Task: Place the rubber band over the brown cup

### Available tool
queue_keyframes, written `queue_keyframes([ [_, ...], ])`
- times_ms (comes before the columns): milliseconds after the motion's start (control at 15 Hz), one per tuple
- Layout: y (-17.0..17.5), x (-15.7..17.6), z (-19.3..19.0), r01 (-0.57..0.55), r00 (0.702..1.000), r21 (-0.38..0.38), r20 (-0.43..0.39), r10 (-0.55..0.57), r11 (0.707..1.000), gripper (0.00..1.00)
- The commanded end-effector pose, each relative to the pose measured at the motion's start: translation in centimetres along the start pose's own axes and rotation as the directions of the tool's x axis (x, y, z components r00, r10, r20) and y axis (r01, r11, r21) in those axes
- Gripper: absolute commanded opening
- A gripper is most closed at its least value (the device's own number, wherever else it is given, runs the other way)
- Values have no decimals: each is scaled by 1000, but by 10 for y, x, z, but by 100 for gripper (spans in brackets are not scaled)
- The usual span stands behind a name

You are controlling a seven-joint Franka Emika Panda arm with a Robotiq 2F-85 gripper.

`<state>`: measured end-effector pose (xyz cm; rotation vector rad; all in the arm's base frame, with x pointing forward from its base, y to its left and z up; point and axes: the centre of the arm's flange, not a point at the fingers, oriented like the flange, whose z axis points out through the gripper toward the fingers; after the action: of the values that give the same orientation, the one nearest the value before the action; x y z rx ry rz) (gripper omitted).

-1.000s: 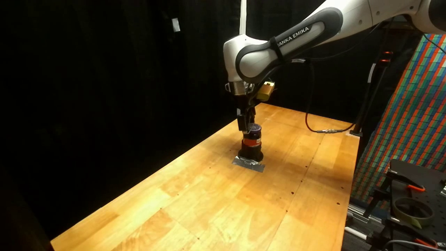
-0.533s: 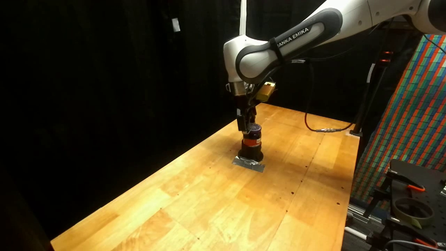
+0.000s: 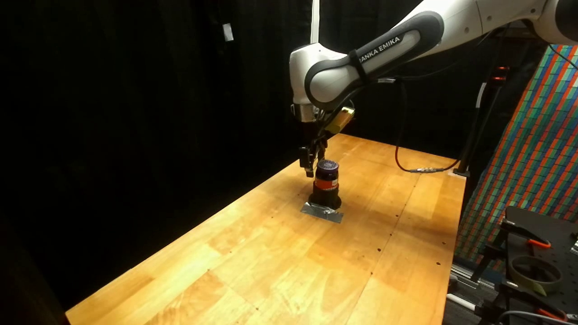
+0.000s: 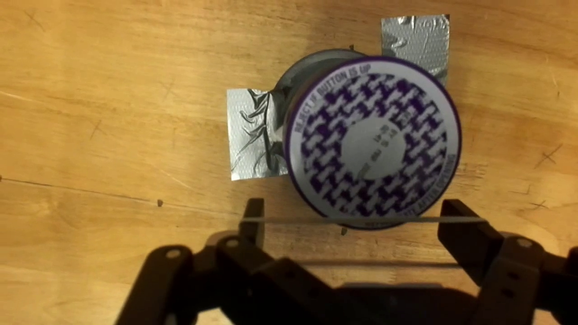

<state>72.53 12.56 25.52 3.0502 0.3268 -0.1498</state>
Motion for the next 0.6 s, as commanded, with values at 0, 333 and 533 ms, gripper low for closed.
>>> queue_keyframes([
  [0,0,-6,3,-2,996,-28,93,5,1000,100],
  [333,-3,-30,4,54,972,-13,230,-49,998,100],
  [533,-4,-51,2,75,970,-14,234,-69,997,100],
])
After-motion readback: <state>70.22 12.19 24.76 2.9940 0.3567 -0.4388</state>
